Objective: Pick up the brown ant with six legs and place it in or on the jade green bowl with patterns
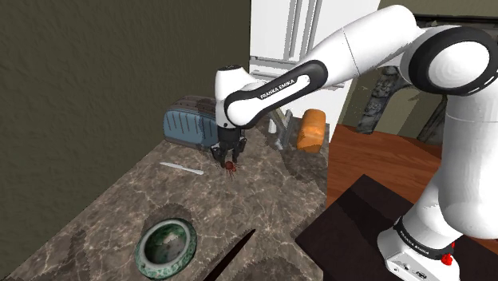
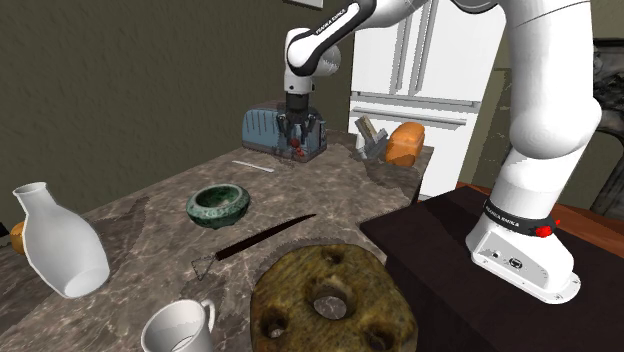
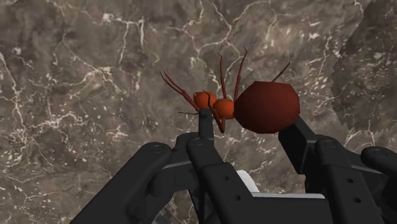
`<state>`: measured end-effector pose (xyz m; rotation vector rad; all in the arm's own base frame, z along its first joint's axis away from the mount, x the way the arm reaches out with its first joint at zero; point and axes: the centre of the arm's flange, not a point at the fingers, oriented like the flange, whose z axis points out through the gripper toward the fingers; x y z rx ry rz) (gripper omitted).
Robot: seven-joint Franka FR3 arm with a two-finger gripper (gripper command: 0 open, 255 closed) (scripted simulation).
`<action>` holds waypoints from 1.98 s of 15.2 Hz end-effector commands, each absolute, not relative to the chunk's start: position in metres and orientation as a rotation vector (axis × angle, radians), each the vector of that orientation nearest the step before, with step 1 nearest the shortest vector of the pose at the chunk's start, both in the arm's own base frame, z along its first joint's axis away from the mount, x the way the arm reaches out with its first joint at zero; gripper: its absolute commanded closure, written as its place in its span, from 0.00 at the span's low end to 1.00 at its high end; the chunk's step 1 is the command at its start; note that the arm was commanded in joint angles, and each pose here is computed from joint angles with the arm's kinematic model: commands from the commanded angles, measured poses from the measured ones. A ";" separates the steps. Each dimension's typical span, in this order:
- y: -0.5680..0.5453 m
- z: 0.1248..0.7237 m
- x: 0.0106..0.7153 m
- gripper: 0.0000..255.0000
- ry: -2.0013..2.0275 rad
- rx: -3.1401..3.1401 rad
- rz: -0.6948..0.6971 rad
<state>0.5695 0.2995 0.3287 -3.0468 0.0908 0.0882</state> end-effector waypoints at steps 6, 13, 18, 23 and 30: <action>0.374 0.332 0.543 1.00 0.091 -3.047 0.089; 0.462 0.332 0.513 1.00 0.091 -3.047 0.089; 0.524 0.332 0.492 1.00 0.091 -3.047 0.089; 0.586 0.332 0.470 1.00 0.091 -3.047 0.089; 0.601 0.300 0.465 1.00 0.091 -3.047 0.089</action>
